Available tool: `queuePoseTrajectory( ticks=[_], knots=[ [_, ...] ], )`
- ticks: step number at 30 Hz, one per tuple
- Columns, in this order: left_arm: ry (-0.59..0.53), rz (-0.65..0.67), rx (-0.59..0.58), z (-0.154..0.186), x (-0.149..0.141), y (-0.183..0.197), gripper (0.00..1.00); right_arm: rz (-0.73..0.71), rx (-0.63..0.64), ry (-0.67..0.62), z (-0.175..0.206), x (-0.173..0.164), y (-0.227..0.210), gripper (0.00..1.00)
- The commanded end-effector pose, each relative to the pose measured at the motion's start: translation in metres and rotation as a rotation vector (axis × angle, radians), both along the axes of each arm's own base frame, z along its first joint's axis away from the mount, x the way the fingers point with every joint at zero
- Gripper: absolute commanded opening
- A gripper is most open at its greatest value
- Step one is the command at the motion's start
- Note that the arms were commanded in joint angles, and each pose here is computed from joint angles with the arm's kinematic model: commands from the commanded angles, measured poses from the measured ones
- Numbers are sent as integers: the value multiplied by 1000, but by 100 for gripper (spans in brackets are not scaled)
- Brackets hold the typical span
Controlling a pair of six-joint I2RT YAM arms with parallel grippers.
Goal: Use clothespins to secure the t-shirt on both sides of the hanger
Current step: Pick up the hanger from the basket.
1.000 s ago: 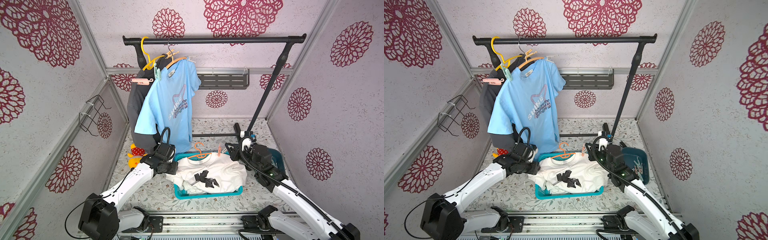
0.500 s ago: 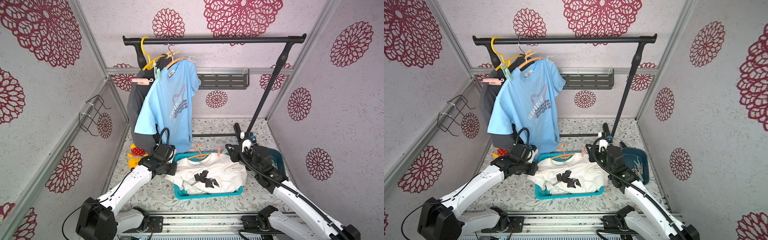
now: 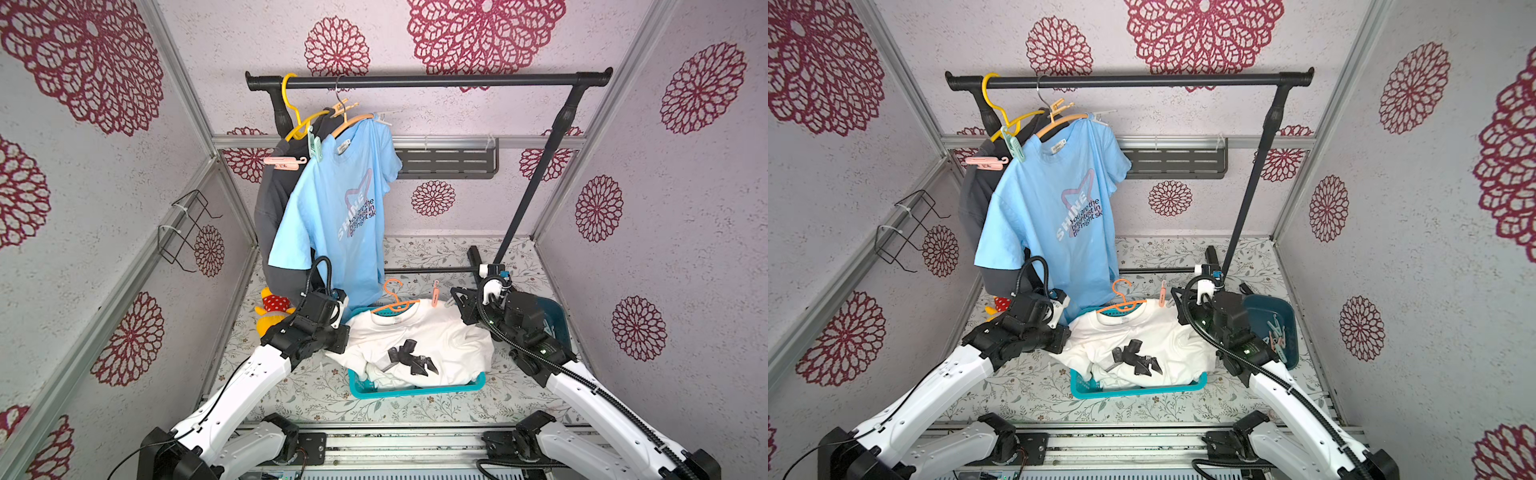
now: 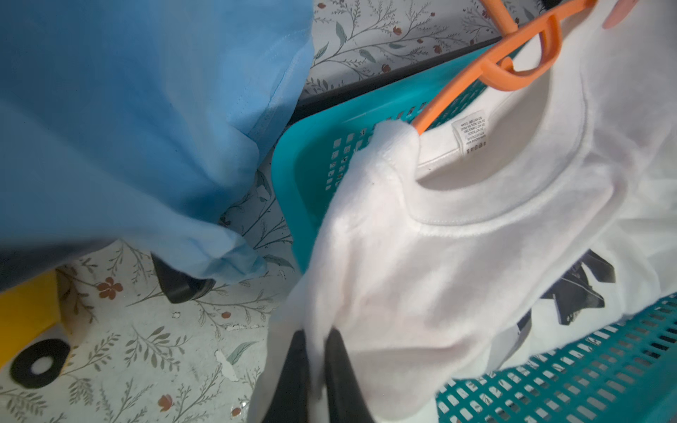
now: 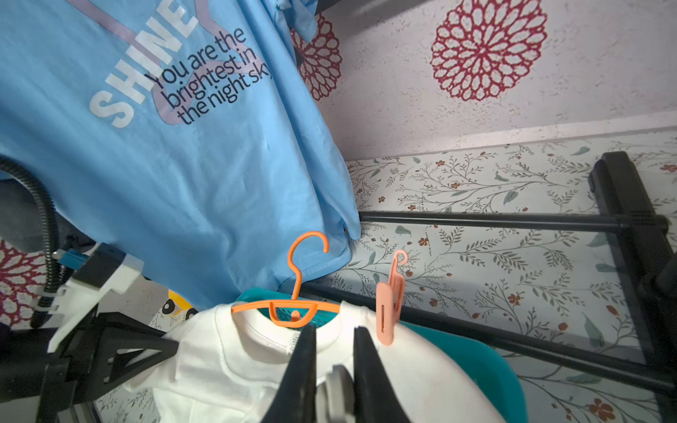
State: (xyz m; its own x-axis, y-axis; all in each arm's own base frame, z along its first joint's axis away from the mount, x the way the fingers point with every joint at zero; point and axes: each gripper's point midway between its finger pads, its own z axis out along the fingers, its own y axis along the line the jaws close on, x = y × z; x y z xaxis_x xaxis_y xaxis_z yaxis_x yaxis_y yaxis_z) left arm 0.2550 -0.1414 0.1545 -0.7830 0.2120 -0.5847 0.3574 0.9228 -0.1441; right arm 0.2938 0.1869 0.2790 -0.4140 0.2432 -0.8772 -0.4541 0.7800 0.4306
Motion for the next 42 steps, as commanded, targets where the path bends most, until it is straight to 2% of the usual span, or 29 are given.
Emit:
queuePoseTrajectory(
  ticks=[1, 5, 10, 13, 20, 24, 26, 33, 42],
  knots=[
    [-122, -38, -38, 28, 11, -7, 0, 65, 29, -198, 61, -9, 5, 0],
    [-205, -107, -7, 49, 10, -13, 0, 162, 13, -305, 92, -22, 16, 0],
    [-350, -219, 116, 79, 12, -23, 0, 306, 0, -411, 124, -39, 35, 0],
    [-448, -244, 167, 101, 19, -26, 0, 379, -8, -429, 134, -44, 49, 0],
    [-628, -293, 199, 146, 26, -41, 0, 512, -62, -441, 140, -51, 91, 0],
    [-680, -368, 286, 155, 27, -51, 0, 561, -90, -432, 140, -46, 114, 0],
    [-698, -364, 309, 162, 29, -49, 0, 574, -107, -421, 137, -38, 123, 0],
    [-817, -405, 318, 188, 26, -53, 0, 619, -128, -402, 139, -22, 144, 0],
    [-879, -462, 346, 203, 22, -57, 0, 688, -111, -426, 146, -25, 156, 0]
  ],
)
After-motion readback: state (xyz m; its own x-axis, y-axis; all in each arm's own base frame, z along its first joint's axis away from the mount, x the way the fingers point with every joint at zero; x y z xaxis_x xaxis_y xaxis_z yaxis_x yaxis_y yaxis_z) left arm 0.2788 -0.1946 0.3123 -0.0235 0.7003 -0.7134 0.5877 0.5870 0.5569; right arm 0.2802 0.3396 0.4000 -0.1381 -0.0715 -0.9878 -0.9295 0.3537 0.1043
